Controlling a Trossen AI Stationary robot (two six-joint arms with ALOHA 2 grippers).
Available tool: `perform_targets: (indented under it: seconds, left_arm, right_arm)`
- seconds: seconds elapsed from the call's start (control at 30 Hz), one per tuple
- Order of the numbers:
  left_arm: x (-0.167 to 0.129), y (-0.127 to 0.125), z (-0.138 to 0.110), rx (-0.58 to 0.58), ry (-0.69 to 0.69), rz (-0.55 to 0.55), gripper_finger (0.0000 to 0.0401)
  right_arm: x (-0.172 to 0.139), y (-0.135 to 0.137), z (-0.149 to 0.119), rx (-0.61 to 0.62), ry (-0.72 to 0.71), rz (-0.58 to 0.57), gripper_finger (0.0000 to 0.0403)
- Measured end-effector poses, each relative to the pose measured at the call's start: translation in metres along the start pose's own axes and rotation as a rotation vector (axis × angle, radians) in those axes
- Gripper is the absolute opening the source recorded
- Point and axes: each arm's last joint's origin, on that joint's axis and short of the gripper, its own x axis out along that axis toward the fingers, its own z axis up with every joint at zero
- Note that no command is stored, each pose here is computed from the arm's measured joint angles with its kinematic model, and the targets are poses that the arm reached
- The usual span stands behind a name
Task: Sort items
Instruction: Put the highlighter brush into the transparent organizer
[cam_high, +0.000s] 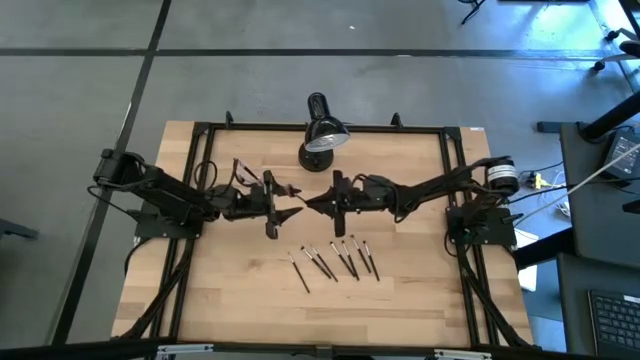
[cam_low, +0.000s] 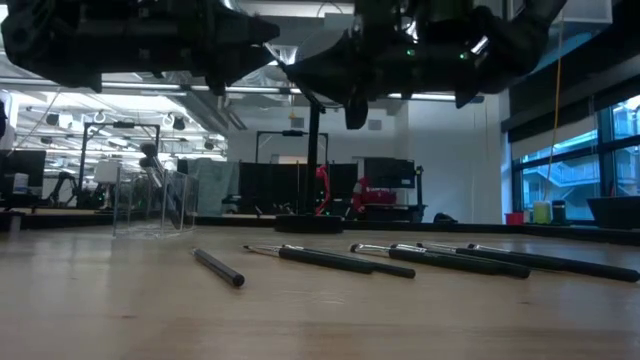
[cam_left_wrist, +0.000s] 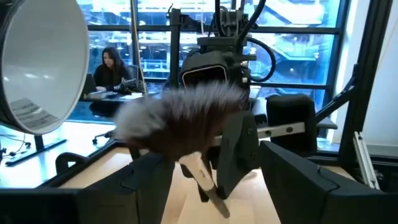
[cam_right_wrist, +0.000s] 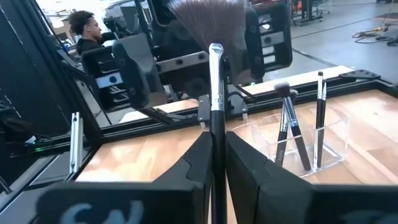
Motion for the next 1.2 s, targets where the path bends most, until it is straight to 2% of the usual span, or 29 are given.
perform_targets:
  seconds: [0.2,0.57,0.9,1.03,1.2]
  left_arm:
    - [0.0,0.0005,-0.0004,-0.029,0.003,0.011,0.0205]
    - [0.0,-0.0001,-0.0002,-0.078,0.002,-0.007,0.0084]
    - [0.0001,-0.0004,-0.0002,-0.08,0.003,-0.024,0.0044]
    - [0.0,-0.0006,-0.0015,-0.079,0.017,-0.028,0.0026]
    - [-0.0004,0.0015,-0.005,-0.063,0.056,0.041,0.003]
  right_arm:
    - [0.0052,0.0031,0.0068,-0.035,-0.035,0.012,0.0041]
    - [0.0055,0.0084,0.0054,-0.042,-0.015,0.076,0.0041]
    - [0.0056,0.0074,0.0028,-0.052,0.01,0.061,0.0041]
    - [0.0055,0.0064,0.0016,-0.017,0.025,0.056,0.0043]
    - [0.0055,0.004,-0.0006,-0.003,0.045,0.019,0.0064]
